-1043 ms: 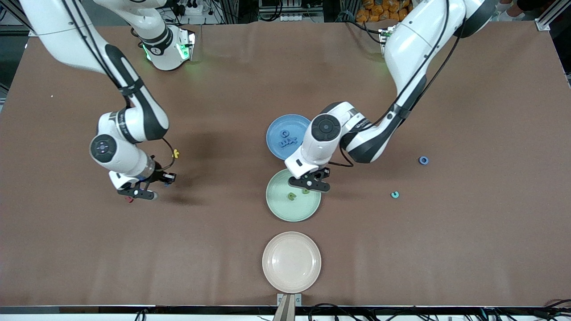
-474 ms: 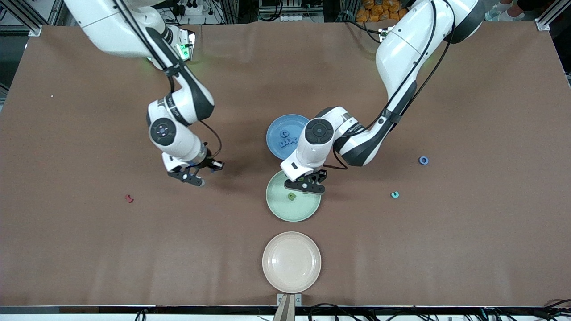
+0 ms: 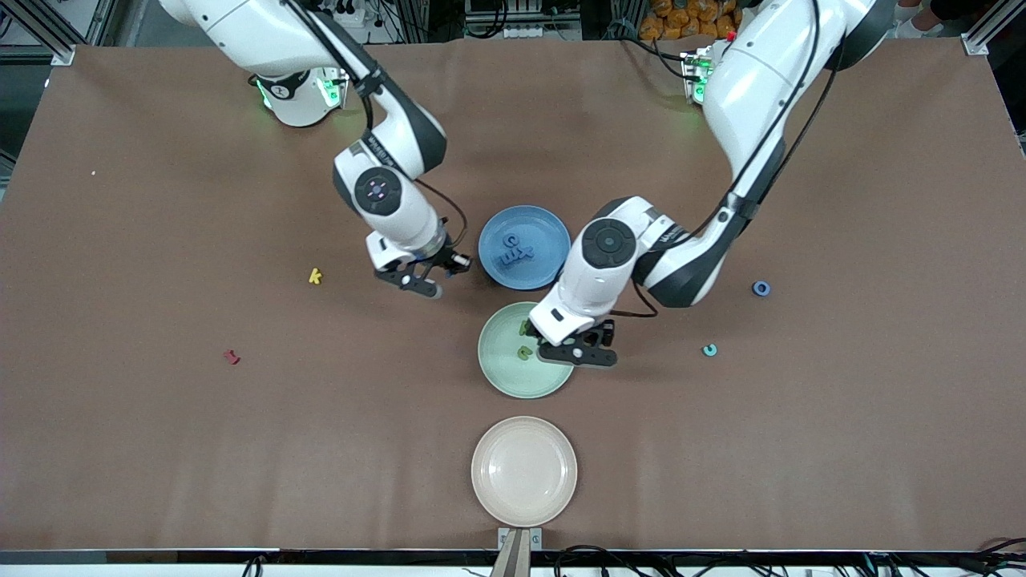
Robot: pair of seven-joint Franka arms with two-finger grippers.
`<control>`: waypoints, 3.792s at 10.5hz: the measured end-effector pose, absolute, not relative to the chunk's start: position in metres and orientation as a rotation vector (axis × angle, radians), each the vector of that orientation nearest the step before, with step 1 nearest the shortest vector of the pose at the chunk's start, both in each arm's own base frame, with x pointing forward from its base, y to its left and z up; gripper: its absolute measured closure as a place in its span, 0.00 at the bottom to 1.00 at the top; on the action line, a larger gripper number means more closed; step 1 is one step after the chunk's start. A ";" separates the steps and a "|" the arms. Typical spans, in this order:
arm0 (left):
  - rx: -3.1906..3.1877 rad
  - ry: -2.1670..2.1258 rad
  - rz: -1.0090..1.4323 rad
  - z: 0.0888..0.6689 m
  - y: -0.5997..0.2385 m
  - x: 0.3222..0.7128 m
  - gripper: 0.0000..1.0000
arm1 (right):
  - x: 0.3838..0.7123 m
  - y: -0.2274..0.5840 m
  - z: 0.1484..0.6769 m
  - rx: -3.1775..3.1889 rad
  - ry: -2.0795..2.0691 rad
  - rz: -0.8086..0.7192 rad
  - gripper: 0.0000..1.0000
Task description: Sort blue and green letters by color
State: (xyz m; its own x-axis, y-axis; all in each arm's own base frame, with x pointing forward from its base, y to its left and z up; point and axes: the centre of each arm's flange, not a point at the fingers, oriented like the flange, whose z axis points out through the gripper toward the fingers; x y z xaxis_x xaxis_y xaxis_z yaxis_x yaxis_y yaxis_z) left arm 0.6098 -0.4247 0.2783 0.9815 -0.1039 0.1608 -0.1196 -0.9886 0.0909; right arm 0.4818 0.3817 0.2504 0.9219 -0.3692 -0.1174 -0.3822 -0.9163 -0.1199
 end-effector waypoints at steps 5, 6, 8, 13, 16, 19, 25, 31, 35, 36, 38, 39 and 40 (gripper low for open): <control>3.121 -0.182 0.259 0.363 -0.342 0.645 0.00 | 0.439 0.471 0.252 -2.893 0.564 0.197 0.90; 3.139 -0.156 0.254 0.376 -0.329 0.647 0.00 | 0.434 0.484 0.249 -2.884 0.573 0.209 0.86; 3.165 -0.076 0.274 0.411 -0.294 0.655 0.00 | 0.432 0.493 0.244 -2.879 0.618 0.233 0.60; 3.146 0.160 0.253 0.506 -0.216 0.648 0.00 | 0.488 0.431 0.268 -2.952 0.716 0.283 0.00; 3.130 0.099 0.223 0.538 -0.179 0.643 0.00 | 0.563 0.308 0.303 -3.017 0.738 0.213 0.00; 3.121 0.027 0.194 0.574 -0.125 0.632 0.00 | 0.618 0.175 0.300 -3.059 0.766 0.142 0.00; 3.101 -0.010 0.189 0.632 -0.089 0.597 0.00 | 0.644 -0.005 0.353 -3.158 0.523 -0.016 0.00; 3.119 -0.015 0.156 0.664 -0.089 0.562 0.00 | 0.608 -0.040 0.526 -3.183 0.494 -0.136 0.00; 3.132 -0.016 0.080 0.666 -0.087 0.550 0.00 | 0.580 -0.031 0.625 -3.186 0.500 -0.128 0.00; 3.135 -0.019 0.066 0.667 -0.086 0.548 0.00 | 0.574 -0.028 0.640 -3.186 0.498 -0.135 0.00; 3.138 -0.033 0.047 0.669 -0.084 0.544 0.00 | 0.568 -0.028 0.656 -3.192 0.453 -0.142 0.00; 3.139 -0.032 0.039 0.669 -0.084 0.543 0.00 | 0.566 -0.028 0.658 -3.196 0.413 -0.130 0.00; 3.140 -0.040 0.032 0.668 -0.082 0.543 0.00 | 0.565 -0.028 0.658 -3.201 0.380 -0.119 0.00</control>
State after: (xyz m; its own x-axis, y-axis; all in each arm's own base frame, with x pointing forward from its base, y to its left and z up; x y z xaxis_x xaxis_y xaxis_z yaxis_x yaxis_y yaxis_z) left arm 0.5431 -0.0824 0.6683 0.9995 -0.0257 0.0203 -0.0257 -0.9997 0.0011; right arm 0.5653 -0.0284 0.6585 0.9696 -0.2304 0.0829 -0.2365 -0.9688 0.0743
